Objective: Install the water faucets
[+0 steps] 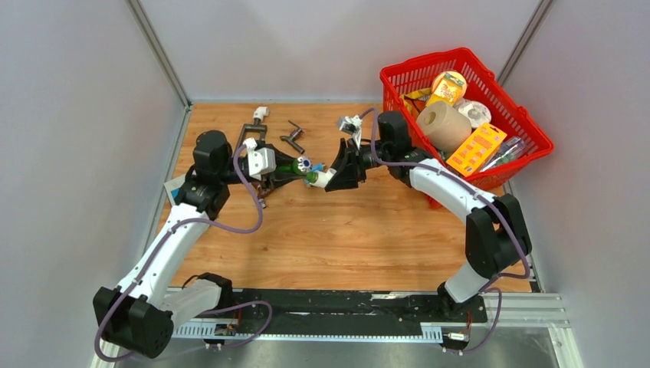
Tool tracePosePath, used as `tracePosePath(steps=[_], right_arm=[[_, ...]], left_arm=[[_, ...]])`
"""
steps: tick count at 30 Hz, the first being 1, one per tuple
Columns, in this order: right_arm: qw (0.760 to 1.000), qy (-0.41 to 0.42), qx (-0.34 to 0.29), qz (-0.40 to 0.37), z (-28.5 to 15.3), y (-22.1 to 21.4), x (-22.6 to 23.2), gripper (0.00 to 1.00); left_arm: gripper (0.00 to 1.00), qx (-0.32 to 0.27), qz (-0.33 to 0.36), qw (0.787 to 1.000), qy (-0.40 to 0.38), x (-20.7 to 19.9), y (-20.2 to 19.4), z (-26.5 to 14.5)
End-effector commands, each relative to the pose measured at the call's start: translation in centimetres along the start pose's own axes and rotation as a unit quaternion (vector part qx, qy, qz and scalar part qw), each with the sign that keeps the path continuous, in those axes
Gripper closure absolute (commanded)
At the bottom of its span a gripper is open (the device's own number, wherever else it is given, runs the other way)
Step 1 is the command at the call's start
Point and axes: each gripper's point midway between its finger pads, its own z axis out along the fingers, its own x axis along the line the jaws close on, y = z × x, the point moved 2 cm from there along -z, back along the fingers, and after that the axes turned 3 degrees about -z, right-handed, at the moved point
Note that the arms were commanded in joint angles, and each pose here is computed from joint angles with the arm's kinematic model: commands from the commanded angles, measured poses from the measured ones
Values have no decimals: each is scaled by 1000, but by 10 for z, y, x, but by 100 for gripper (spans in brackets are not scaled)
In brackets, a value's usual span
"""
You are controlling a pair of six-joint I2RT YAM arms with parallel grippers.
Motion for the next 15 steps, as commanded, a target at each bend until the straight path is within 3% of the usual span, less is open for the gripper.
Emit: tracePosePath(steps=[1,5,8,11,15], right_arm=[[1000,-14,-24,12,-16,37,-4,76],[996,-68,-32,-40,-24,46,1,41],[983,-153,-37,-95,-38,48,1,25],[957,-228,-41,-172,-55,54,3,15],[923,-266,-46,-275,-60,57,24,13]], left_arm=[[100,-32,22,998,-58,-41,11,-3],[100,-54,-51,997,5,-31,19,-2],[100,-67,-124,990,30,-30,22,-2],[100,-81,-240,963,92,-17,23,-3],[100,-108,-345,917,169,-1,18,-7]])
